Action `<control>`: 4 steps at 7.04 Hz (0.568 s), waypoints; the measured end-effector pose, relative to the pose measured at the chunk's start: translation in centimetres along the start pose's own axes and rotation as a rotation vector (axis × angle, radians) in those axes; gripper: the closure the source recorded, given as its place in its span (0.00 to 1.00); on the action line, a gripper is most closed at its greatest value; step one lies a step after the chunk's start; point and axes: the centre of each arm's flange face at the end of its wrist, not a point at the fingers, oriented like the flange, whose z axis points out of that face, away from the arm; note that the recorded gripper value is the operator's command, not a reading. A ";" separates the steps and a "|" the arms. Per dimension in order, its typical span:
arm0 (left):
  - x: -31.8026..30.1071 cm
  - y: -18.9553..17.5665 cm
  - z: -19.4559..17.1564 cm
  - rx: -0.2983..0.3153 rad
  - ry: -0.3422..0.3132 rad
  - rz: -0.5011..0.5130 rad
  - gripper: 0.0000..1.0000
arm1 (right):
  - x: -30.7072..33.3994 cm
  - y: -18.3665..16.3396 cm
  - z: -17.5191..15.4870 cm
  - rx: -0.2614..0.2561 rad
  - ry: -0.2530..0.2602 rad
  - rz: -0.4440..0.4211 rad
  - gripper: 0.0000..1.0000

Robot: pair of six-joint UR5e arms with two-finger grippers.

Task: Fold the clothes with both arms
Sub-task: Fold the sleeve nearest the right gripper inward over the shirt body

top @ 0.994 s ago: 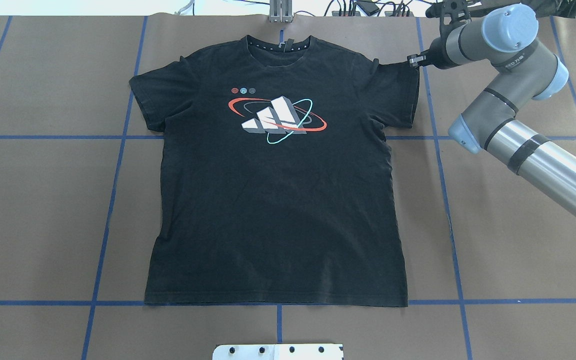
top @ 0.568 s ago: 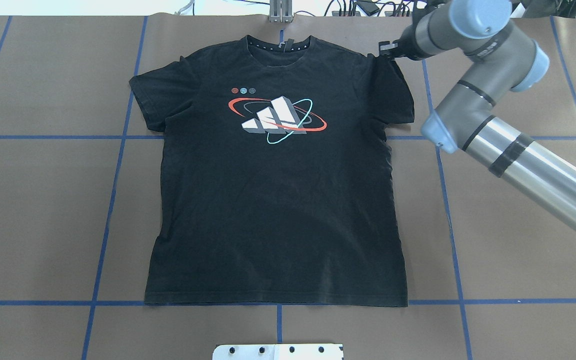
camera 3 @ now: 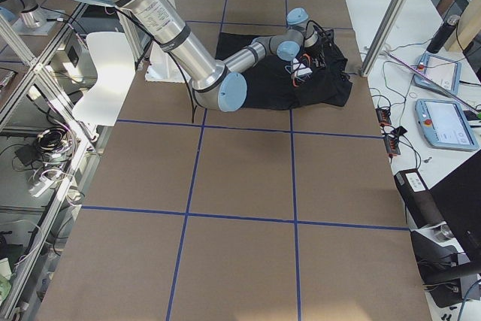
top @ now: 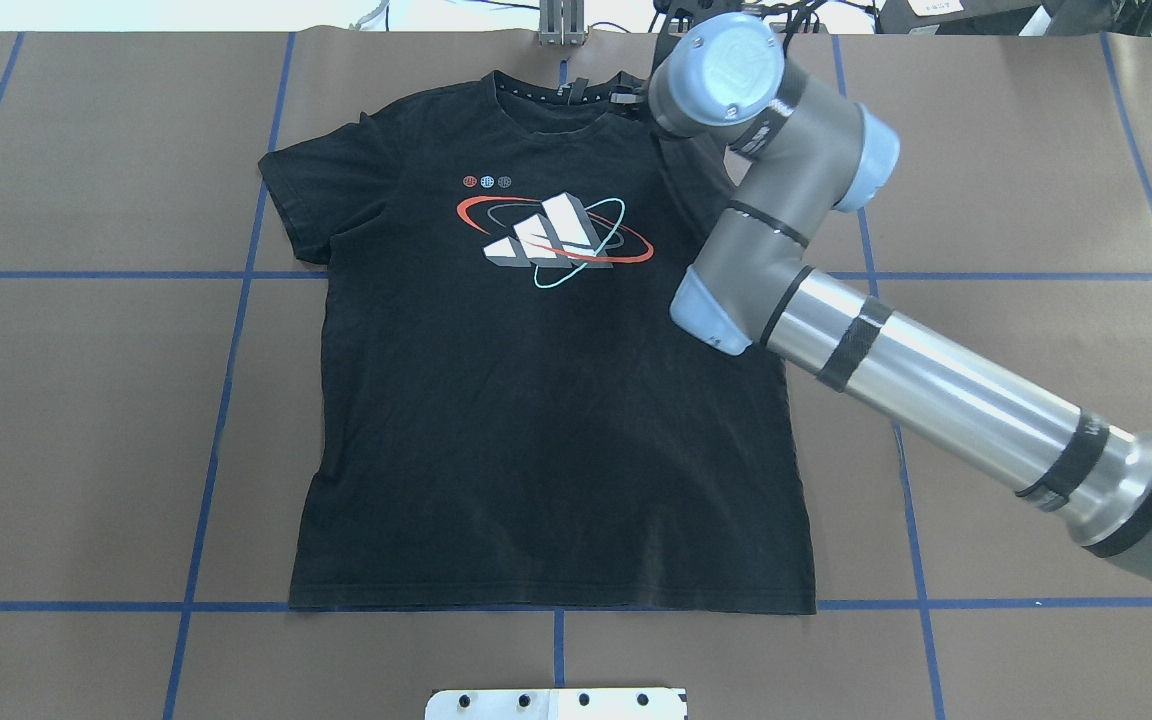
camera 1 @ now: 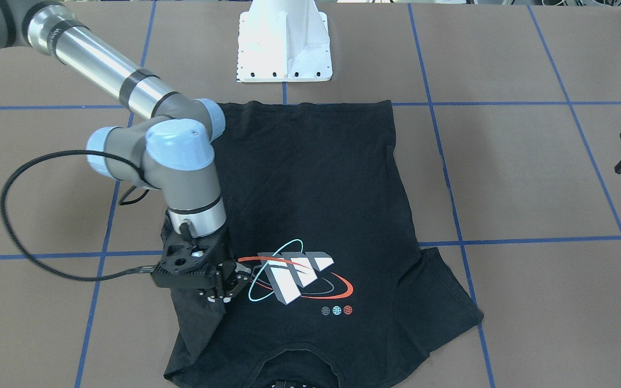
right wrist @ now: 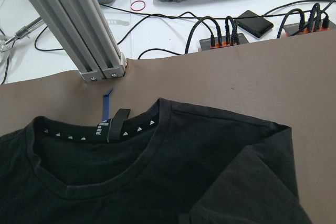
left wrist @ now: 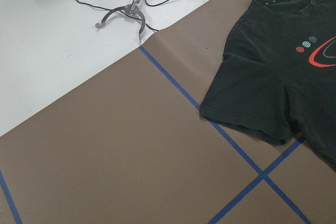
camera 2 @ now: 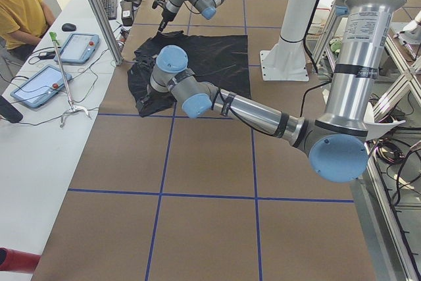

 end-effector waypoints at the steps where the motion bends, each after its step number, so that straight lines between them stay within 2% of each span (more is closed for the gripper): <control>1: 0.0 0.0 0.0 0.000 0.000 -0.001 0.00 | -1.6 1.5 0.8 0.023 0.021 0.029 1.00; 2: 0.0 0.0 0.0 -0.001 -0.001 -0.001 0.00 | -2.6 2.4 1.8 0.035 0.043 0.040 1.00; 3: -0.1 0.0 0.0 -0.001 -0.001 -0.001 0.00 | -3.2 2.8 2.4 0.039 0.056 0.045 0.01; 4: -0.1 0.0 0.1 -0.001 -0.002 -0.001 0.00 | -3.4 2.9 2.6 0.041 0.062 0.046 0.01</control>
